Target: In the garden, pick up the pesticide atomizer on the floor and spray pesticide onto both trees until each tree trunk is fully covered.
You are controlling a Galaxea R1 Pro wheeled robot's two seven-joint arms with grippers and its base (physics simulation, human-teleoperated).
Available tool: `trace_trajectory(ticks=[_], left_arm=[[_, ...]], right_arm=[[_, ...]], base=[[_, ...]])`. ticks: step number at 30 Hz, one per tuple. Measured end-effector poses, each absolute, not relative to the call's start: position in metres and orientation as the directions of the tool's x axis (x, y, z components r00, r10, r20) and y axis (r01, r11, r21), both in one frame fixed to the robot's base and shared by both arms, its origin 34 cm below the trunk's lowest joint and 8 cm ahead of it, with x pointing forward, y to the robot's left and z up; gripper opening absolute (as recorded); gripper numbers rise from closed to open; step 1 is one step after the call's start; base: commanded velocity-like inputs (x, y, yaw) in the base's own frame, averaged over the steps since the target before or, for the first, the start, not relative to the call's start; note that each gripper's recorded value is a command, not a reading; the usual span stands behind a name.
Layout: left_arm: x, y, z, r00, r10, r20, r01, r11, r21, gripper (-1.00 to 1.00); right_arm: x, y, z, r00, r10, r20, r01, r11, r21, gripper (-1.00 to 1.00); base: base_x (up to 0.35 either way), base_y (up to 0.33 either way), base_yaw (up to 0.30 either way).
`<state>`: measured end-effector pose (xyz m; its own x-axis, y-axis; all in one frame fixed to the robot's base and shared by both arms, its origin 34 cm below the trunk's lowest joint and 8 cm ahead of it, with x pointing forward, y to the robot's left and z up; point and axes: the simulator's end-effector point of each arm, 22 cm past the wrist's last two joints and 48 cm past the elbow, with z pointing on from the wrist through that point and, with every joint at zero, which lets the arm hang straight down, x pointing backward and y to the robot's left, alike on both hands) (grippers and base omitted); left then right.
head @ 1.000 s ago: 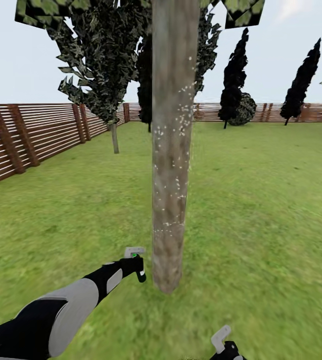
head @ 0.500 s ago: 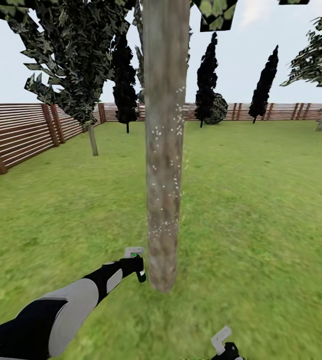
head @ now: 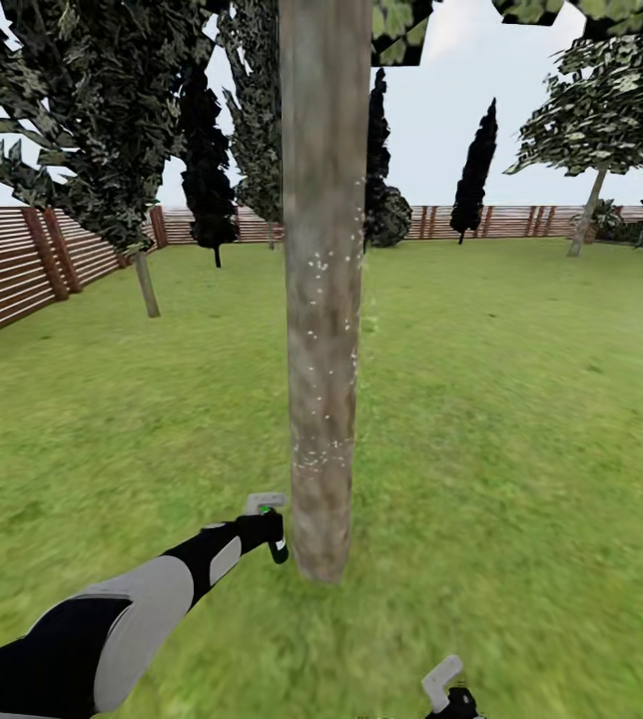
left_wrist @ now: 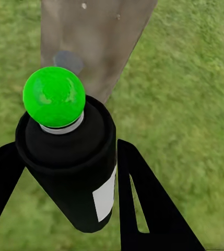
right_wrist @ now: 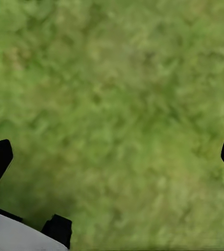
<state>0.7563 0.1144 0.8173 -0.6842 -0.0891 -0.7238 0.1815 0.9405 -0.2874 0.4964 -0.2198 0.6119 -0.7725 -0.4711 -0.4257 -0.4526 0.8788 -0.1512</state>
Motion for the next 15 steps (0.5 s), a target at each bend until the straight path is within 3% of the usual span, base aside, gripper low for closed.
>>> trace_trajectory(ticks=[15], left_arm=[[0.759,0.138,0.814,-0.685,-0.094,-0.722,0.157,0.949,-0.272,-1.0]], right_arm=[[0.498,-0.217,0.613,-0.769,-0.472,-0.431,-0.454,0.878,-0.153,1.0]], base=[[0.0,0.35,-0.299]])
